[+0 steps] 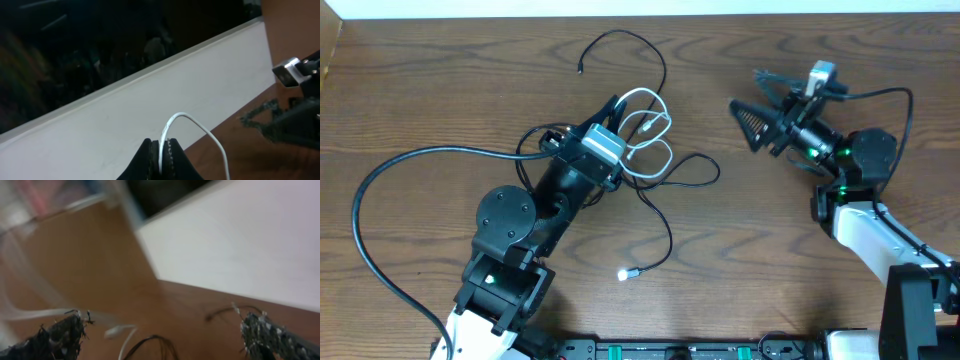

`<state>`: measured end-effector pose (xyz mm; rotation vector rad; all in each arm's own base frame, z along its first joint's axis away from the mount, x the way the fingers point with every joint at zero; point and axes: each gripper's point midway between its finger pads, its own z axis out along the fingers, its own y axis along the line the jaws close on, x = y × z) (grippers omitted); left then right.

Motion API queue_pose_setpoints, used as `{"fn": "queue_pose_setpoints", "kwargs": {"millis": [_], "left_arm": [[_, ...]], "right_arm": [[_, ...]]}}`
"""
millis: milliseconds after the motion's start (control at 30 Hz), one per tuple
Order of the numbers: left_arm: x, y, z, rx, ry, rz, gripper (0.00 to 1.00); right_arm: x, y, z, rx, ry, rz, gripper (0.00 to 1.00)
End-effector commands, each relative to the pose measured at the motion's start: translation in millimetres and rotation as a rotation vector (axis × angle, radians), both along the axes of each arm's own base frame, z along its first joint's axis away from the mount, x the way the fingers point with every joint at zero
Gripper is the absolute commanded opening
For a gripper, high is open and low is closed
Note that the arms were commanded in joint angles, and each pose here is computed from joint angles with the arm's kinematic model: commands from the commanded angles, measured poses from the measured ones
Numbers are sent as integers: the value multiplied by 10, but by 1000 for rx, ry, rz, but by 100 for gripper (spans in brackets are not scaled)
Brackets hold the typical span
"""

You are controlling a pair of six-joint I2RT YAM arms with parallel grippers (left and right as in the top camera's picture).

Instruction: Untangle cables

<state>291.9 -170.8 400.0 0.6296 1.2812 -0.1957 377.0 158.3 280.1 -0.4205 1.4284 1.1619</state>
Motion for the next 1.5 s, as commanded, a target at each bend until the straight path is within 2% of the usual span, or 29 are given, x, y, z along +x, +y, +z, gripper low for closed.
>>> {"fn": "queue_pose_setpoints", "kwargs": {"millis": [0,367,533,600,633,667,700,733,833,867,933,1000,1067,1100,1333,1467], "left_arm": [[-112,-118,36,-5,-12,-92,8],[-322,-334,65,-7,-23,-268,8],[-311,-344,49,-35,7,-276,8],[-299,-350,34,-45,22,-278,8],[-292,-354,26,-48,28,-279,8],[-285,-356,18,-48,31,-279,8],[-272,-362,4,-47,36,-278,8],[-265,-365,-5,-46,38,-278,8],[-230,-379,-52,-40,53,-275,8],[-215,-385,-79,-37,63,-273,13],[-190,-397,-141,-29,85,-272,33],[-161,-413,-228,-18,116,-272,64],[-137,-426,-321,-6,151,-270,80],[-124,-433,-382,2,173,-270,86],[-111,-440,-783,58,328,-264,90],[-125,-432,-1048,96,430,-258,91]], "right_arm": [[-417,339,81,-125,-232,207,99],[-778,803,32,-223,-496,334,99],[-764,895,71,-211,-506,300,99],[-763,911,77,-208,-506,296,91],[-765,912,78,-208,-508,296,79],[-755,908,87,-208,-513,288,54],[-731,902,94,-206,-509,273,25],[-687,890,109,-202,-502,246,3],[-578,852,141,-176,-451,188,1],[-534,833,156,-163,-428,164,1],[-435,782,186,-128,-368,114,1],[-344,716,210,-94,-314,71,1],[-255,629,234,-63,-272,28,1],[-201,571,253,-42,-247,0,1],[155,-114,510,129,-168,-226,1],[345,-652,534,137,-174,-387,1]]}}
